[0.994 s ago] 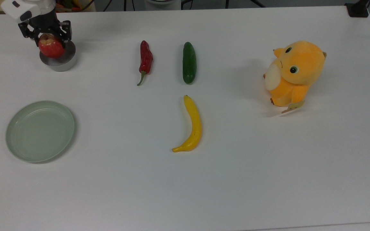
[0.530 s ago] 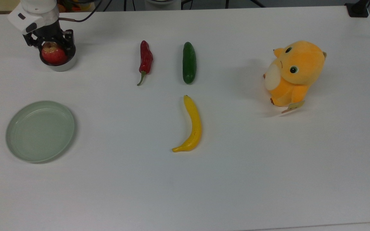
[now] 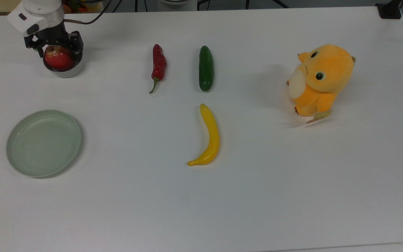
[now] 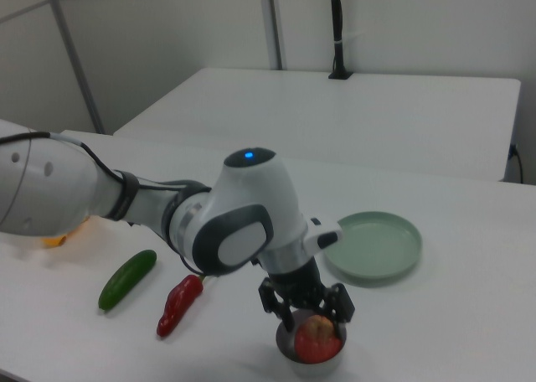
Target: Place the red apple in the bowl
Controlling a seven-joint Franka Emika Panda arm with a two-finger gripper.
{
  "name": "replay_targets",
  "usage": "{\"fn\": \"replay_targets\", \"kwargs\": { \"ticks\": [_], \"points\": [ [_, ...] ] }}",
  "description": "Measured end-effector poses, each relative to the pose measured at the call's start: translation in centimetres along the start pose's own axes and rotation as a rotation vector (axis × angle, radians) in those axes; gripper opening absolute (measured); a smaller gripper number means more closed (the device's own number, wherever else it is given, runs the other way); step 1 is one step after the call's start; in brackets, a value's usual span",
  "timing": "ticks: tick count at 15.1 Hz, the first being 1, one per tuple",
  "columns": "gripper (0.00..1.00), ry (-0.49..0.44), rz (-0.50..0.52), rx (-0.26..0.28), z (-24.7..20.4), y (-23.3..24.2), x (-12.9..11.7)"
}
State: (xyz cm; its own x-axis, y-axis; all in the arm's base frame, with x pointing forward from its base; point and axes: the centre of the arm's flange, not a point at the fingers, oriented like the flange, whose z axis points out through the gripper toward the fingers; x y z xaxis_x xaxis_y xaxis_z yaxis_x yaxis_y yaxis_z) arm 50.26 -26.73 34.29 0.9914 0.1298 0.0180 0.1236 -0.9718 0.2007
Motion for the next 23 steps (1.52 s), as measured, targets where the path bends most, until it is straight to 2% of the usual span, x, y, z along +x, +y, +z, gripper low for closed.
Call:
{"fn": "replay_targets", "kwargs": {
  "ticks": [3, 5, 7, 9, 11, 13, 15, 19, 21, 23],
  "points": [
    [1.0, 0.003, -0.002, 0.015, -4.7, -1.3, 2.2],
    [1.0, 0.004, 0.006, 0.035, -12.9, -3.0, 4.9],
    [1.0, 0.029, 0.037, 0.096, -18.6, -4.6, 6.5],
    [1.0, 0.055, 0.083, 0.197, -26.2, -6.1, 7.4],
    [1.0, 0.043, 0.098, 0.249, -29.9, -7.3, 7.3],
    [1.0, 0.04, 0.127, 0.268, -33.0, -10.2, 7.8],
    [1.0, 0.047, 0.128, 0.273, -35.1, -14.3, 8.6],
    [1.0, 0.036, 0.027, 0.282, -36.5, -22.3, 9.4],
    [1.0, 0.037, -0.016, 0.281, -35.4, -25.3, 9.8],
    [1.0, 0.057, -0.031, 0.244, -32.6, -26.6, 10.5]
  ]
}}
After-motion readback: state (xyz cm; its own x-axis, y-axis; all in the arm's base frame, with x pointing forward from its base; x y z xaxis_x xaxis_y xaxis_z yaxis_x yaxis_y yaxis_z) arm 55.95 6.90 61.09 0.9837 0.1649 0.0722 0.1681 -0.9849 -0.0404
